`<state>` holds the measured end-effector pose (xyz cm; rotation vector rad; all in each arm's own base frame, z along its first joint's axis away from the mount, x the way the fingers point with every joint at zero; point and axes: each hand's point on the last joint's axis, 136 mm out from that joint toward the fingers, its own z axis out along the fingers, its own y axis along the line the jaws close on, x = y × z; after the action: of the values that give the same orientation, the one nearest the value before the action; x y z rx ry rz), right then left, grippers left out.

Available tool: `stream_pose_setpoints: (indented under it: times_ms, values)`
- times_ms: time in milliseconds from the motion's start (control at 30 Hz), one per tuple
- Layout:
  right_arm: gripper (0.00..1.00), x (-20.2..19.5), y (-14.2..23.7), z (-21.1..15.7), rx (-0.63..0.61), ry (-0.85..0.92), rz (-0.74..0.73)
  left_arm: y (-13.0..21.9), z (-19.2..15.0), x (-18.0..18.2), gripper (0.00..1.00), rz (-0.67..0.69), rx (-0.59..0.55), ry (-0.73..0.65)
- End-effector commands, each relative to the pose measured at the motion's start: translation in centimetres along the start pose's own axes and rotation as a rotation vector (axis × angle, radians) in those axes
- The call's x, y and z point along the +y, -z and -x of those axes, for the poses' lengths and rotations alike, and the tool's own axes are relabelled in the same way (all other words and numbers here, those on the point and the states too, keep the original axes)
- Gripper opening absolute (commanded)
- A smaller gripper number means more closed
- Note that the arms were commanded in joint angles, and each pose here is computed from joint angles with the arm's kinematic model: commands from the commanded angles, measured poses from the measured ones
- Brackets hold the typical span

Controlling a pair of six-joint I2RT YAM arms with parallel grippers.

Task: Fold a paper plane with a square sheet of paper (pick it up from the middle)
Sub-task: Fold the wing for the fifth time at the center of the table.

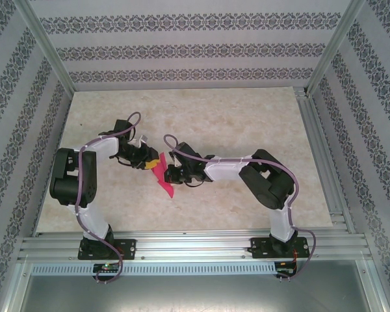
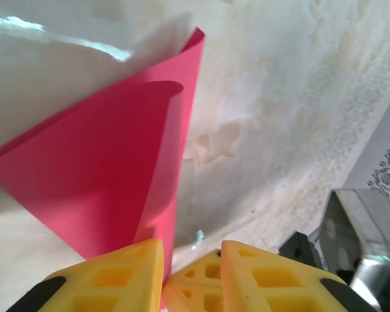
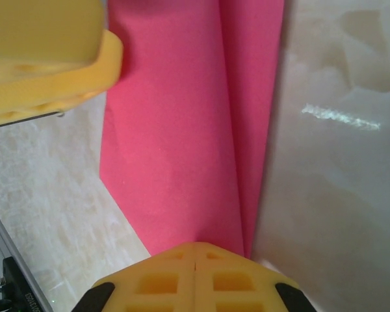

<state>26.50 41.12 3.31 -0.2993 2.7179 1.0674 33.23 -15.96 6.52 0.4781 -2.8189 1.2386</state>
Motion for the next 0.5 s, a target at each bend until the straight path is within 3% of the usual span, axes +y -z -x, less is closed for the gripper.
stream_pose_setpoints:
  times_ms: [0, 233, 467]
  values:
    - [0.03, -0.3, -0.5, 0.2, -0.006, -0.021, -0.001, 0.5, 0.0, -2.1, 0.32, -0.078, 0.002, -0.048]
    - [0.02, -0.7, -1.2, 0.0, 0.003, -0.025, -0.023, 0.3, -0.7, -3.3, 0.34, -0.098, 0.019, -0.076]
    - [0.02, -1.2, -1.3, 0.3, -0.026, -0.053, -0.044, -1.1, -0.2, -1.2, 0.28, -0.034, 0.011, -0.021]
